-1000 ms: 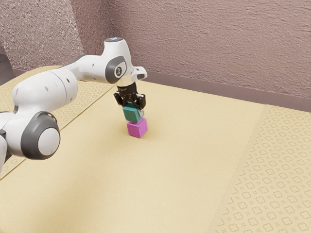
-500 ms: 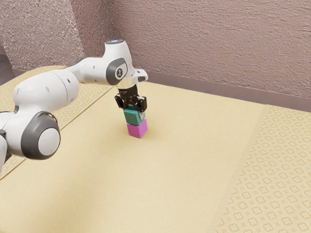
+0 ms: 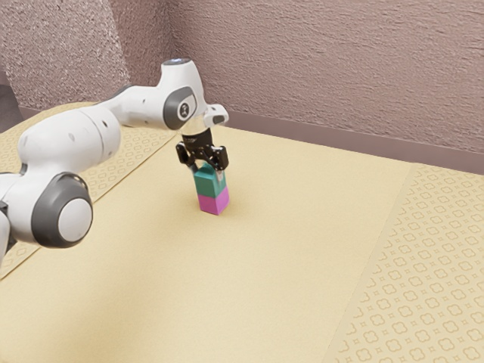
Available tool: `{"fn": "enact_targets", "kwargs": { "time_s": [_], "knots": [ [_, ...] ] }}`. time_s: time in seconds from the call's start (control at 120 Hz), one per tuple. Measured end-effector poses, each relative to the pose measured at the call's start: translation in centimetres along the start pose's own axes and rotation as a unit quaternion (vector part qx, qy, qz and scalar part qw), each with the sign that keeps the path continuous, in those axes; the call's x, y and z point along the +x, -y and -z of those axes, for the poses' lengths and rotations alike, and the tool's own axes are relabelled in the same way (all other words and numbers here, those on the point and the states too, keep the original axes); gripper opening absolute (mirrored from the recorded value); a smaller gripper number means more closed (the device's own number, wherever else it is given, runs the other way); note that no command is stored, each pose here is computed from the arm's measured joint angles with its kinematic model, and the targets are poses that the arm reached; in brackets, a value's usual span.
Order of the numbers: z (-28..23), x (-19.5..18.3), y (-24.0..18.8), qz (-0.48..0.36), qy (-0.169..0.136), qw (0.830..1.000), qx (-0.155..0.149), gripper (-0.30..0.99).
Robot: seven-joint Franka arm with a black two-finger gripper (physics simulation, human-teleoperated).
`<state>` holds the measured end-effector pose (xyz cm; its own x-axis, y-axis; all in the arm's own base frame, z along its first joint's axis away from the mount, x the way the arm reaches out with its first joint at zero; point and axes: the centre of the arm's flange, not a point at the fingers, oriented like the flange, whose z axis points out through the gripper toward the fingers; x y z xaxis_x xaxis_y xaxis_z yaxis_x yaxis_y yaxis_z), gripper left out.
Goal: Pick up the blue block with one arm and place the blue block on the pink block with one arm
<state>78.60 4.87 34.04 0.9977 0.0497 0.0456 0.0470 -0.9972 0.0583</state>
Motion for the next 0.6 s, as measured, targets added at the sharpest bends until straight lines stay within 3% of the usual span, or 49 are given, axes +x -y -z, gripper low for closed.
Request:
{"fn": "enact_targets", "kwargs": {
  "time_s": [0.1, 0.183, 0.317, 0.408, 0.517, 0.6],
  "knots": [
    [4.8, -0.2, -2.0, -0.012, -0.022, 1.000, 0.000, 0.63],
    [11.8, -2.3, -5.2, -0.032, -0.034, 0.999, -0.002, 0.65],
    [20.4, -11.9, -10.6, -0.068, 0.013, 0.998, 0.001, 0.67],
    [27.7, -20.4, -11.0, -0.074, 0.003, 0.997, 0.013, 0.68],
    [30.0, -23.4, -11.6, -0.081, 0.014, 0.996, 0.021, 0.68],
    [34.3, -26.3, -10.9, -0.077, 0.001, 0.996, 0.039, 0.69]
  ]
}}
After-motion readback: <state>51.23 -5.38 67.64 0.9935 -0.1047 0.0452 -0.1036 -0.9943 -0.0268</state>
